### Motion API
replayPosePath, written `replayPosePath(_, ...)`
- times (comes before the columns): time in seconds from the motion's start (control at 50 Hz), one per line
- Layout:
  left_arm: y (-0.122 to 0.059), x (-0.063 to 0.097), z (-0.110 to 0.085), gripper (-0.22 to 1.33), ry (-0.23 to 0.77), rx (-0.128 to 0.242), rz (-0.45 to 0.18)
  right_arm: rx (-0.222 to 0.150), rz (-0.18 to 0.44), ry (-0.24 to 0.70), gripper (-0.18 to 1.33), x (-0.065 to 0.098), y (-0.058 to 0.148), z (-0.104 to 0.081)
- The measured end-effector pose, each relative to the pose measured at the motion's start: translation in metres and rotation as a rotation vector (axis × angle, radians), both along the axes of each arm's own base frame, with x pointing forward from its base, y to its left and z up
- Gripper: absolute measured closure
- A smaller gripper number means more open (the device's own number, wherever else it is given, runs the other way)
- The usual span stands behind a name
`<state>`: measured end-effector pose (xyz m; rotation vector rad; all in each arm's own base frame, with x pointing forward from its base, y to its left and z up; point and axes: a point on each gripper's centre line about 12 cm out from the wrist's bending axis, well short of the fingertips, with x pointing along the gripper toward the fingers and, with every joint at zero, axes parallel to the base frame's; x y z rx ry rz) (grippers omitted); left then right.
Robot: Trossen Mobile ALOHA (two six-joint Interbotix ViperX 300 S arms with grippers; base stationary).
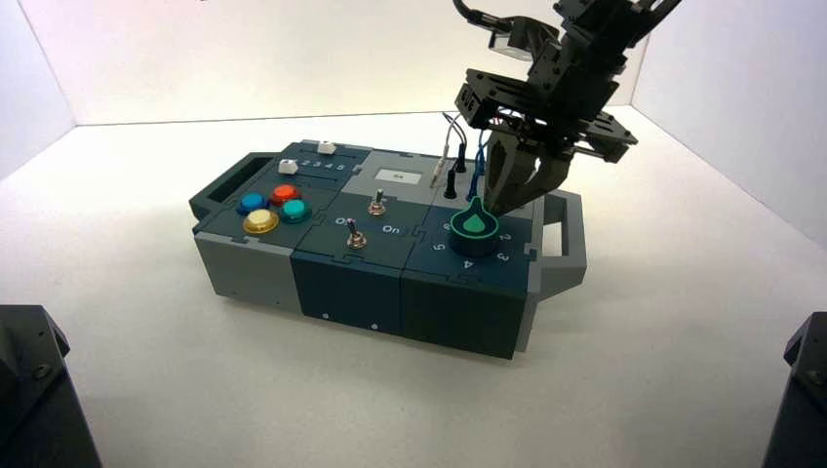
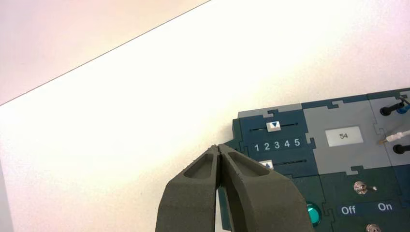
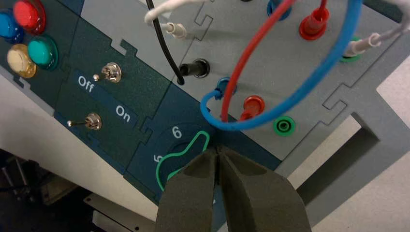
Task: Turn the knob to position 6.
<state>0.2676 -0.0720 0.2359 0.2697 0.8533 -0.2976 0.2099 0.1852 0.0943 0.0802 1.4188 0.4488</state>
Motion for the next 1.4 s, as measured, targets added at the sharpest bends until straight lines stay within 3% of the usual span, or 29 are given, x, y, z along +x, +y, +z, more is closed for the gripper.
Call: replayPosePath(1.4,0.0,0.0,0.0,1.28,-0.002,0.001,-0.001,0.006,0.012,0.0,1.29,0.013,0.012,0.001)
